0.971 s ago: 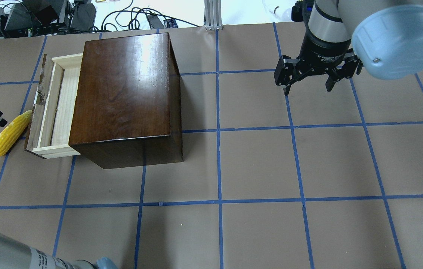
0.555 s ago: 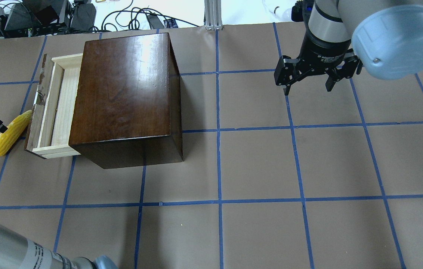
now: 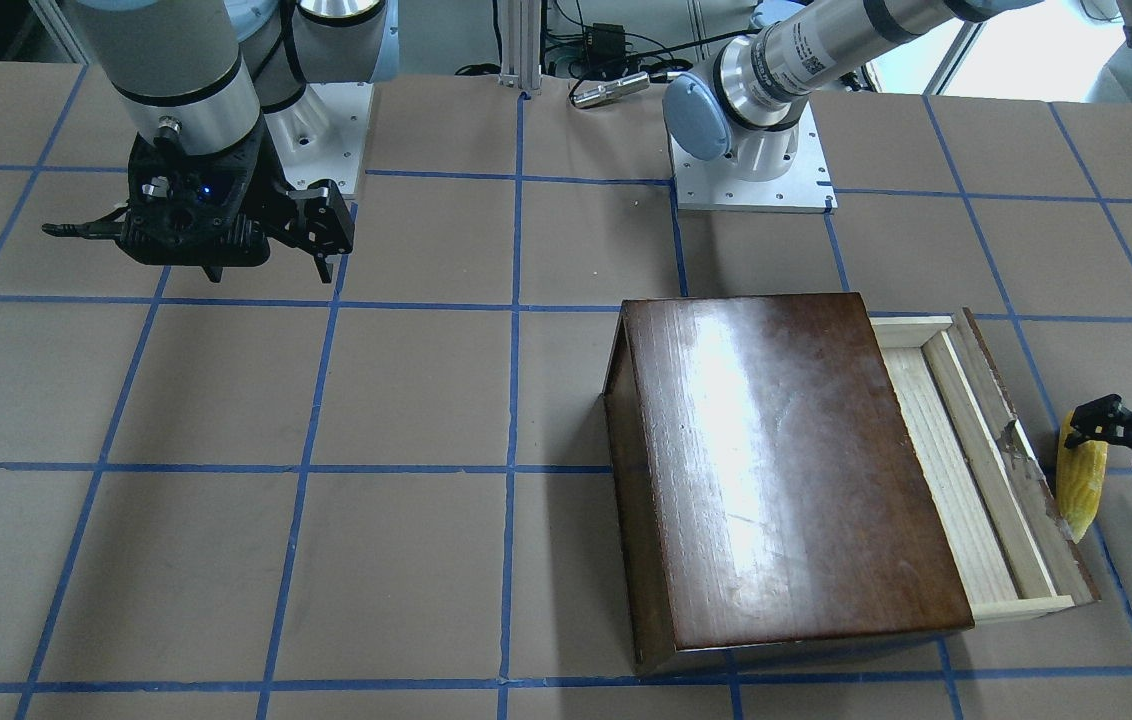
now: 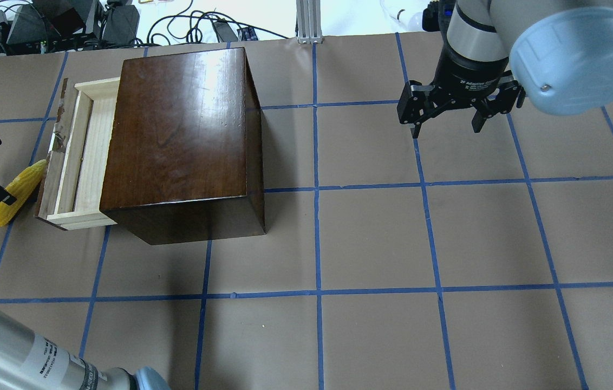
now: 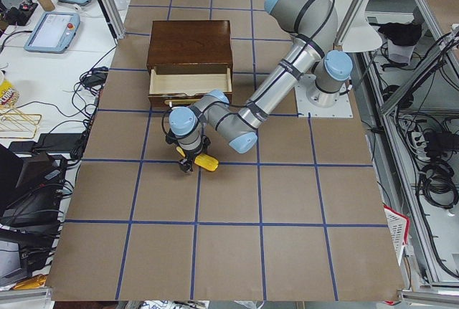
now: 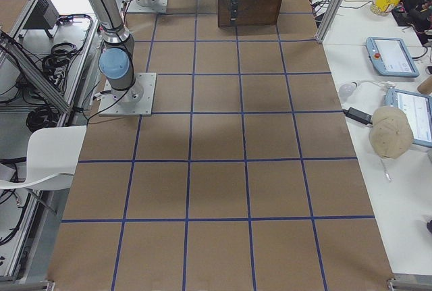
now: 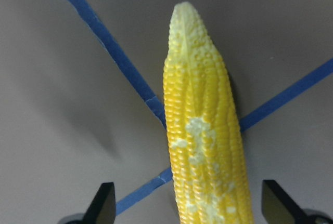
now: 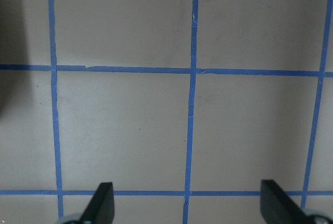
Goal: Open drawer and put corn inside
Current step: 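Grasp the yellow corn cob with the left gripper and lift it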
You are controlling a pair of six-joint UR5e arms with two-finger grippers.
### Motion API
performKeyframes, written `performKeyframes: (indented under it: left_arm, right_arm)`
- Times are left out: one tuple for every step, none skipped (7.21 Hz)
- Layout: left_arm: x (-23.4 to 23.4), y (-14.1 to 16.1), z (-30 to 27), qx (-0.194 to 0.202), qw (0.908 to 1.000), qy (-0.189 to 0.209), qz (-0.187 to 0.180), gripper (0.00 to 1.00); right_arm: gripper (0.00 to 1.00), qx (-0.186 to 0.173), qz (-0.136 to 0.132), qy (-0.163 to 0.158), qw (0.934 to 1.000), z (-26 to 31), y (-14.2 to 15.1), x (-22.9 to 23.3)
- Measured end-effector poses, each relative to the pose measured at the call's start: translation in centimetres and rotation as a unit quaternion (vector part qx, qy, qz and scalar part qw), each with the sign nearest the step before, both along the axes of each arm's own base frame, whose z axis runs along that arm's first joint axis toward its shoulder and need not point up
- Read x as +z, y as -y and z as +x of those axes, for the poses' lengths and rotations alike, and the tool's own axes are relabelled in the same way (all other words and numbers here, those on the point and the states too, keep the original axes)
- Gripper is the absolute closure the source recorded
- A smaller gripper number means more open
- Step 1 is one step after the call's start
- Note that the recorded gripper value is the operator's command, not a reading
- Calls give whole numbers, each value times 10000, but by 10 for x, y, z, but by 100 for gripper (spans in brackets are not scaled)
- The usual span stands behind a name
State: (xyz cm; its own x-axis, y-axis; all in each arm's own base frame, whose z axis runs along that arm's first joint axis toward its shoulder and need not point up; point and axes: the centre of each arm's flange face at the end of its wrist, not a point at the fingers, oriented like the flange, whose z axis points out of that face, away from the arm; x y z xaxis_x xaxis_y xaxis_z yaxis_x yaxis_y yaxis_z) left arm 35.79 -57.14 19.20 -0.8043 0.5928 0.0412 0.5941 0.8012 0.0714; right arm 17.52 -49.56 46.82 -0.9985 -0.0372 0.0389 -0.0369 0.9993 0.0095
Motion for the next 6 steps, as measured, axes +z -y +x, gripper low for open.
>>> performKeyframes:
  left_arm:
    - [-8,-3,-1,-31,10000,-55,56,0]
    - [-14,-6,-3,-53,9999,-105,99,10]
    - [-17,-7,-4,-73,9998,-131,115,23]
    - [-18,-8,-5,-81,9998,-141,117,43]
    - [-15,-7,-5,-85,9998,-128,101,65]
    - [-10,-7,-4,-86,9999,-94,73,84]
  right_arm:
    - [0,0,0,0,10000,0,0,0]
    - [0,2,0,0,10000,0,0,0]
    - [0,2,0,0,10000,0,0,0]
    - [0,1,0,0,10000,0,0,0]
    - [0,0,0,0,10000,0,0,0]
    - [0,0,0,0,10000,0,0,0]
